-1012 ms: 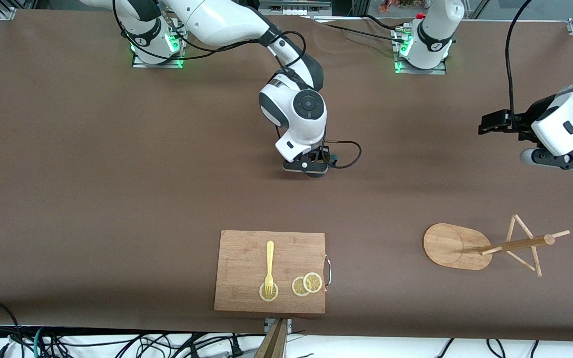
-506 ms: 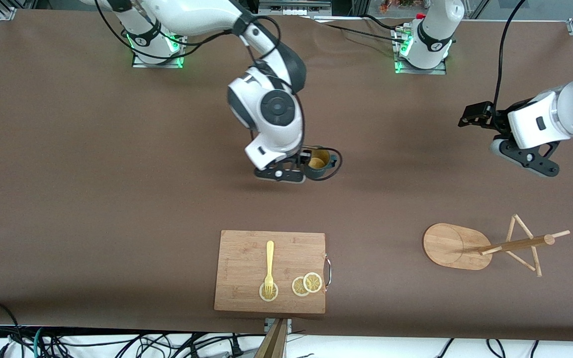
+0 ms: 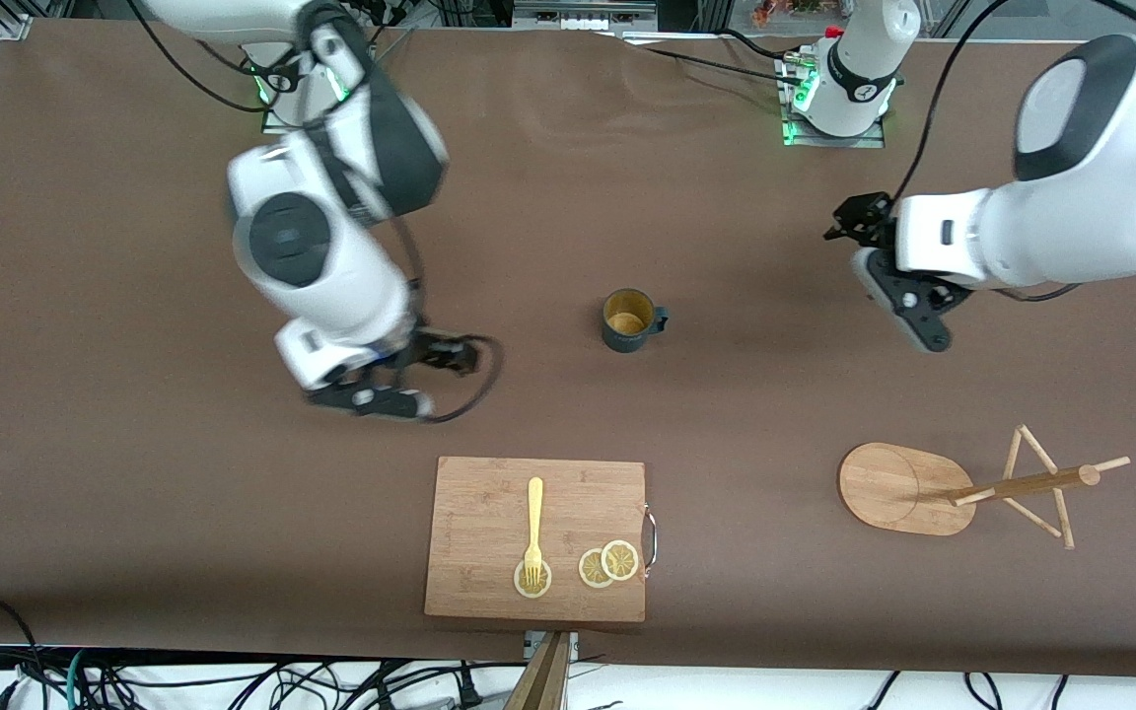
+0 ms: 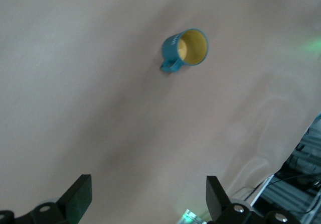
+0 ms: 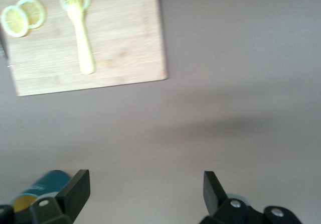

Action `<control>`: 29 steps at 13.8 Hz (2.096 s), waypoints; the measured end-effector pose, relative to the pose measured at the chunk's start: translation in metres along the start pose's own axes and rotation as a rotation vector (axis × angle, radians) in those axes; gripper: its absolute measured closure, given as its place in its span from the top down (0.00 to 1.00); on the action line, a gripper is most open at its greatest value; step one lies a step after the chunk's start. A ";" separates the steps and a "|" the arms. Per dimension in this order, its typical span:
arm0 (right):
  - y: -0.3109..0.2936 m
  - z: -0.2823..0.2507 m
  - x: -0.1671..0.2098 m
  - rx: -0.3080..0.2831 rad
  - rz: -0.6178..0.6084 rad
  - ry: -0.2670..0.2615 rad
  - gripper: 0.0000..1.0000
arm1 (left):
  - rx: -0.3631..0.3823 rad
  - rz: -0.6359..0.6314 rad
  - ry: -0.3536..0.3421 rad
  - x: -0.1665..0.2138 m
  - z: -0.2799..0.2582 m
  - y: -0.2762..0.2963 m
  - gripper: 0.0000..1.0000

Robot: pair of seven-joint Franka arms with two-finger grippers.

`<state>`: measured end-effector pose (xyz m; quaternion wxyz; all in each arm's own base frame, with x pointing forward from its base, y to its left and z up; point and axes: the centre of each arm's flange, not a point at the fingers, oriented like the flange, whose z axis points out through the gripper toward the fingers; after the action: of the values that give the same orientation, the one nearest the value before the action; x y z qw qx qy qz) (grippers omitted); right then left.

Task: Pass cup and hang on rack
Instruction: 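Release the mug and withdraw the right gripper while the left gripper approaches, then lower the left gripper onto the mug handle and grasp it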

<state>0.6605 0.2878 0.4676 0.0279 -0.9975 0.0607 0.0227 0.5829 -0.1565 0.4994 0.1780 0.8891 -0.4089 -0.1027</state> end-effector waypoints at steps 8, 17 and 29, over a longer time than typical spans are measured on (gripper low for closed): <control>0.201 -0.107 -0.047 0.014 -0.039 -0.024 1.00 | -0.020 0.430 0.123 0.010 0.110 -0.034 1.00; 0.277 -0.123 -0.096 -0.036 -0.174 0.046 1.00 | -0.062 0.518 0.541 -0.034 0.237 -0.059 1.00; 0.252 -0.136 -0.080 -0.063 -0.220 0.081 1.00 | -0.039 0.543 0.900 -0.041 0.373 -0.048 1.00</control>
<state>0.5561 0.0395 0.5936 -0.0037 -0.9986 -0.0486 -0.0189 0.4675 -0.1828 0.1405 0.3728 0.7039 -0.5056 0.3315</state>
